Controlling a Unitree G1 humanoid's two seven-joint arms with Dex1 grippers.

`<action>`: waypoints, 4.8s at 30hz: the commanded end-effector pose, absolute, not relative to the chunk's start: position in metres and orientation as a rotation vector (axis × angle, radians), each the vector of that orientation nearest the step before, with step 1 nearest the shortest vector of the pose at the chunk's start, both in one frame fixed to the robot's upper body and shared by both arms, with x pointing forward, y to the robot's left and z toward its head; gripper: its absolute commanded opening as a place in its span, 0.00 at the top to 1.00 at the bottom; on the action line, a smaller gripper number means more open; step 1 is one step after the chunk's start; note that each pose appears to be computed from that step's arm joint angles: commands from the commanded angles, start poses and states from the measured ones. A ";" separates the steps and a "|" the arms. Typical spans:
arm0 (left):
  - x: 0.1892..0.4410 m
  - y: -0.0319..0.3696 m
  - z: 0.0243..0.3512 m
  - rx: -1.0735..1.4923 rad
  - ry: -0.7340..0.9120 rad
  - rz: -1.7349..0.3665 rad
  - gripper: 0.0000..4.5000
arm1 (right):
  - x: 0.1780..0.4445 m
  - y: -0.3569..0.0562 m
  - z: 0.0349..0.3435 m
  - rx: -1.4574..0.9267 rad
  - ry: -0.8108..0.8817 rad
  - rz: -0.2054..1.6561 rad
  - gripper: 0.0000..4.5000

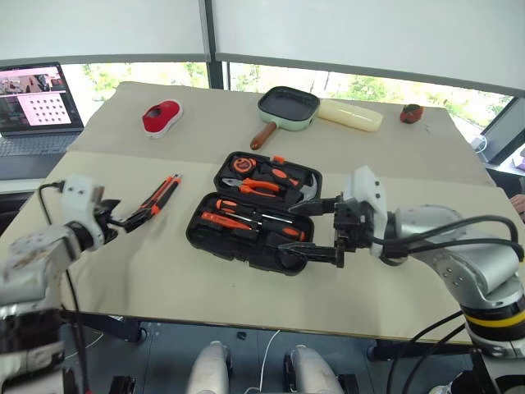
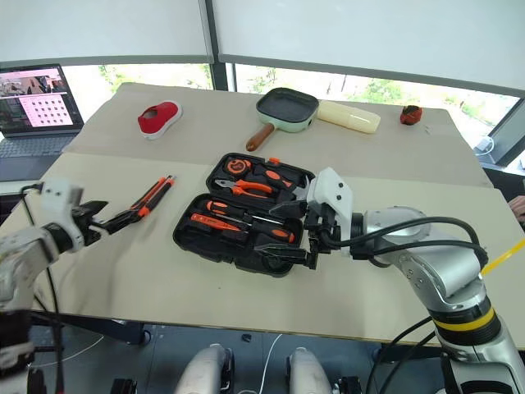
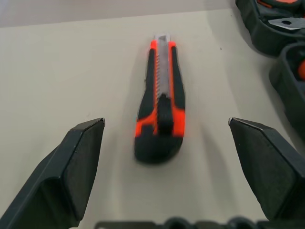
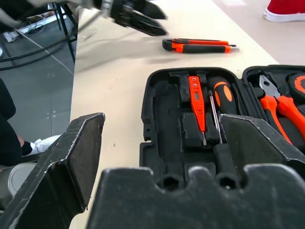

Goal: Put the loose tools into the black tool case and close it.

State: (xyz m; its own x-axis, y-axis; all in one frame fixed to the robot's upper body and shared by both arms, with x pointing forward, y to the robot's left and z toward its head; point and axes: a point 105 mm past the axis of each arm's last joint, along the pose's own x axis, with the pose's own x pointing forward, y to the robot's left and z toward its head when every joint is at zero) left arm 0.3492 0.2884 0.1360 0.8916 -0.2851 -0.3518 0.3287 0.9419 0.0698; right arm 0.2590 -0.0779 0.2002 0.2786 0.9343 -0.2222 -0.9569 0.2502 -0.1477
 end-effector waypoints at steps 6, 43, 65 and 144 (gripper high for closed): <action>0.385 0.291 0.118 0.176 0.433 -0.302 0.01 | 0.244 -0.082 0.209 -0.274 0.056 1.235 0.00; 0.349 0.151 0.160 1.038 0.177 -1.602 0.60 | 0.229 -0.115 0.187 -0.278 0.161 1.073 0.00; 0.360 0.164 0.170 0.997 0.192 -1.562 0.02 | 0.224 -0.116 0.183 -0.282 0.183 1.028 0.00; 0.356 0.159 0.134 0.711 0.259 -1.522 1.00 | 0.220 -0.112 0.179 -0.280 0.197 1.057 0.00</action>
State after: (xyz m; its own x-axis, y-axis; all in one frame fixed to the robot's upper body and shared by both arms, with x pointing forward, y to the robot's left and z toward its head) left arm 0.3546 0.1623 0.1210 0.0703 -0.7989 -0.5973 0.9608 -0.1068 0.2558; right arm 0.2215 -0.1113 0.1704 0.4682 0.8266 -0.3123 -0.8811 0.4636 -0.0937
